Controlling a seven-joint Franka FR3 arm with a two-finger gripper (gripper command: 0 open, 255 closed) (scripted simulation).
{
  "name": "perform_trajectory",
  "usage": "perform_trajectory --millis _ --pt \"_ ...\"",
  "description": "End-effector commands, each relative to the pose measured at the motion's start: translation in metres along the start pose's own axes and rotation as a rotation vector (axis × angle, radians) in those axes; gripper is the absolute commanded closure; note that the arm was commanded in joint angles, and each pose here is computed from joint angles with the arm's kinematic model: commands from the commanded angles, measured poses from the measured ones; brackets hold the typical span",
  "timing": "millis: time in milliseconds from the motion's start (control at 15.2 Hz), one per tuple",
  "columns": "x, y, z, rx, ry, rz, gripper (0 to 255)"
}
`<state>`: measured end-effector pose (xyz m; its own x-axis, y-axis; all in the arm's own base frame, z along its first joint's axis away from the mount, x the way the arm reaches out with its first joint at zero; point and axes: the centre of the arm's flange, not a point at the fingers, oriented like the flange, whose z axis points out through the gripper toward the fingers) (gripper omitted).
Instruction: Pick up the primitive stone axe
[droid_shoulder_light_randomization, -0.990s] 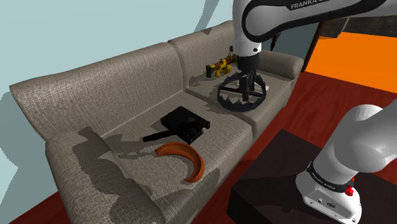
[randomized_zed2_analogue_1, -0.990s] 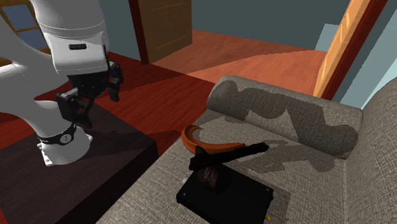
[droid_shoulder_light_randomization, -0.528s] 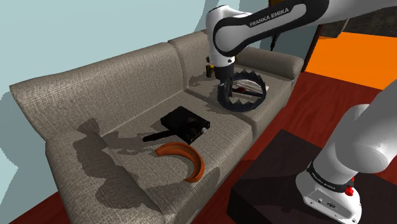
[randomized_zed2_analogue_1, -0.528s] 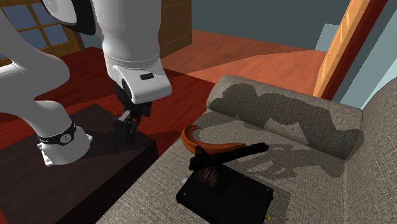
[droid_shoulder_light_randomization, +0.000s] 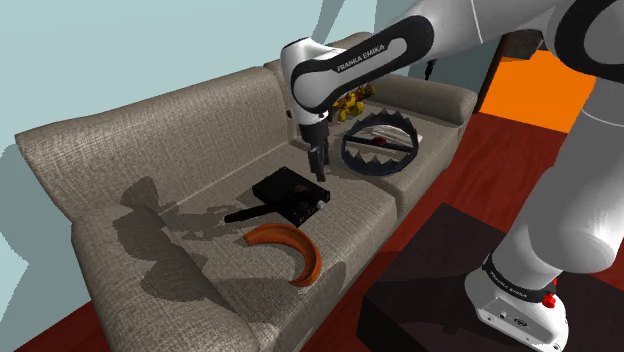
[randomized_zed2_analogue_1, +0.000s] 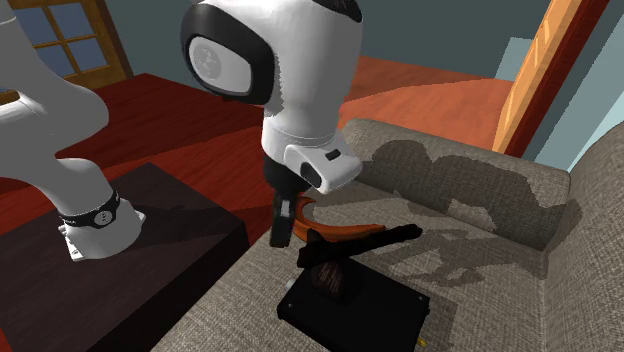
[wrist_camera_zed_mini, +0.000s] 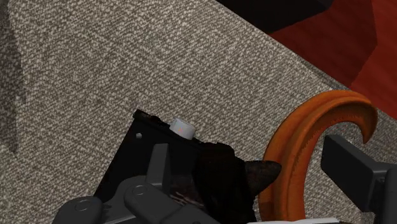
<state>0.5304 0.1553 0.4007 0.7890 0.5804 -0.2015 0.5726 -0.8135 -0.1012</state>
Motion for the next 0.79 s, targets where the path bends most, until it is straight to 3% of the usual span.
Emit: perform_trajectory --millis 0,726 --pt "0.026 -0.003 0.007 -0.004 -0.003 -0.043 0" --pt "0.163 -0.039 0.050 -0.029 -0.023 -0.273 0"
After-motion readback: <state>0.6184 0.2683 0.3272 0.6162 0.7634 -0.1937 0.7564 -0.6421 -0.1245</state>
